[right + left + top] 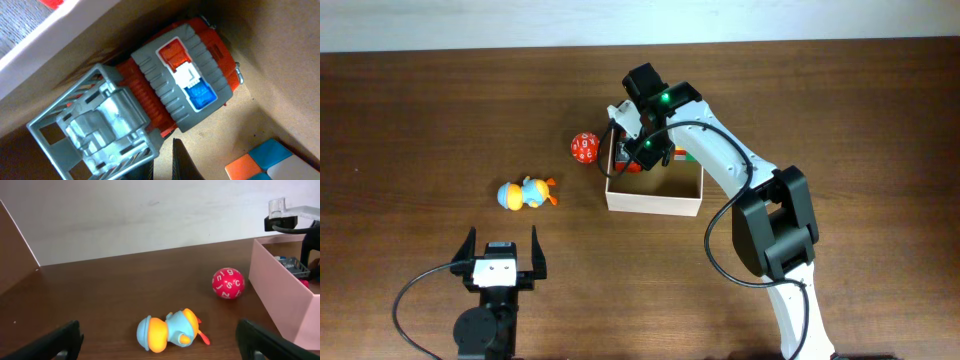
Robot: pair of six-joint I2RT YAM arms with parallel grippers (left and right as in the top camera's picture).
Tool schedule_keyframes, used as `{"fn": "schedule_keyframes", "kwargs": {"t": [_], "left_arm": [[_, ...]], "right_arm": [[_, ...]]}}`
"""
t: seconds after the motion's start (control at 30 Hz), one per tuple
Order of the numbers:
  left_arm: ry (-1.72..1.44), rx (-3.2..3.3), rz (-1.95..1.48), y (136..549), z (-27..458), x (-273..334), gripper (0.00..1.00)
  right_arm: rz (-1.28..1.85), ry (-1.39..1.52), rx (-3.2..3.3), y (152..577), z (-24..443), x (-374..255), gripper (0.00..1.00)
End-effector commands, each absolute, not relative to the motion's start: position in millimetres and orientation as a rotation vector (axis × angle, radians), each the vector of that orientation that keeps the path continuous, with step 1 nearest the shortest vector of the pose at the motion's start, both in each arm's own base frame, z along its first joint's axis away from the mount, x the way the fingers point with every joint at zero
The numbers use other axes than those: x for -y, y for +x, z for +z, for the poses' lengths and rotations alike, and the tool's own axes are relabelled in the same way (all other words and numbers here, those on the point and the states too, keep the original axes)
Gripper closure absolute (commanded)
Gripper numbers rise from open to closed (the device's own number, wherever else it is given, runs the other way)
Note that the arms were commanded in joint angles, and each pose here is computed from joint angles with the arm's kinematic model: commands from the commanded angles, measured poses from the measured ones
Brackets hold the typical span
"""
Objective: Pack container
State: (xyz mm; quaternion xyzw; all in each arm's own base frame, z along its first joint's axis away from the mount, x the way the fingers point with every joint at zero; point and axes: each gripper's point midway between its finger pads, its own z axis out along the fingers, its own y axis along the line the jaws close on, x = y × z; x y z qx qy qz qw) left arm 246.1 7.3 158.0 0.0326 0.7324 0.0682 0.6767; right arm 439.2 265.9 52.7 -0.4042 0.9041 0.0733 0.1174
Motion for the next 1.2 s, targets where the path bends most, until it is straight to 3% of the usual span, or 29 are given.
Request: {"fn": "schedule_keyframes", "kwargs": {"t": [0.0, 0.63, 1.17], "left_arm": [[0.074, -1.645, 0.173, 245.7, 157.9, -9.7, 0.01], [0.074, -1.645, 0.173, 245.7, 157.9, -9.7, 0.01], [0.074, -1.645, 0.173, 245.7, 157.9, -9.7, 0.01]], "right_arm": [[0.245, -1.248, -2.596, 435.1, 62.5, -274.5, 0.91], [0.242, -1.385, -2.554, 421.2, 60.9, -284.0, 0.96], [0.185, -1.337, -2.597, 423.6, 59.3, -274.5, 0.96]]}}
